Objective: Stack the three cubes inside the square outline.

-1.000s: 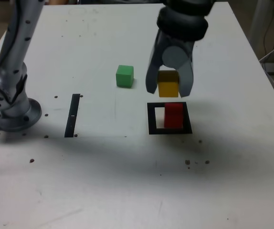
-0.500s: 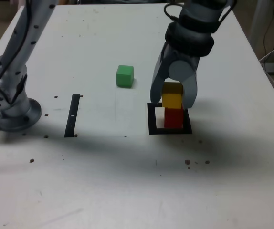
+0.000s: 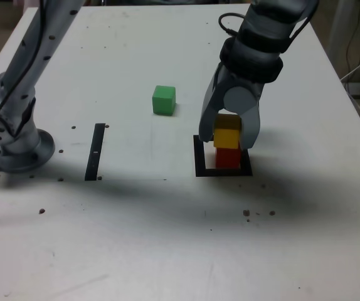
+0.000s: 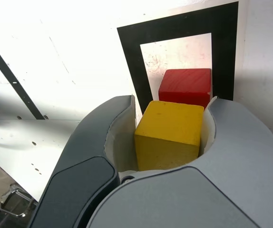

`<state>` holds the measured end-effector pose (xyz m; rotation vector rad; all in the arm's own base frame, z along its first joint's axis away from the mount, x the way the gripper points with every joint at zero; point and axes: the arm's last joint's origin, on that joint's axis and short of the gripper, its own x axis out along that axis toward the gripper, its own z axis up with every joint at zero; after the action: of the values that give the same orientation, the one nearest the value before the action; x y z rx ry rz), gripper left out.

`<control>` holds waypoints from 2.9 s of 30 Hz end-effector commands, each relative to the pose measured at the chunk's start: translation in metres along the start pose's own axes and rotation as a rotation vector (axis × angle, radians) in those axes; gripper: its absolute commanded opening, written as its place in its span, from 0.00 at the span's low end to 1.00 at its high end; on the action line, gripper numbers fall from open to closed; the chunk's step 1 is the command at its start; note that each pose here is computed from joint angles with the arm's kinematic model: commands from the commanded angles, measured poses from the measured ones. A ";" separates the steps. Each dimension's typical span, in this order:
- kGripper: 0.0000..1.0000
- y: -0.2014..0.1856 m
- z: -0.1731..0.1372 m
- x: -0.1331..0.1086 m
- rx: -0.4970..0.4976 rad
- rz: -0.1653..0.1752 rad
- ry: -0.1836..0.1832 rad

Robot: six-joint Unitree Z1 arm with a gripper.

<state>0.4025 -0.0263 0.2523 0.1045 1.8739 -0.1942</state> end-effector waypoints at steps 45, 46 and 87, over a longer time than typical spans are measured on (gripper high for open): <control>0.99 0.016 -0.097 -0.032 -0.073 0.130 -0.041; 0.99 0.018 -0.101 -0.032 -0.076 0.135 -0.039; 0.95 0.126 -0.125 0.070 -0.089 0.092 0.098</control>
<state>0.2832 0.1178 0.2138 0.1387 1.9669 -0.0425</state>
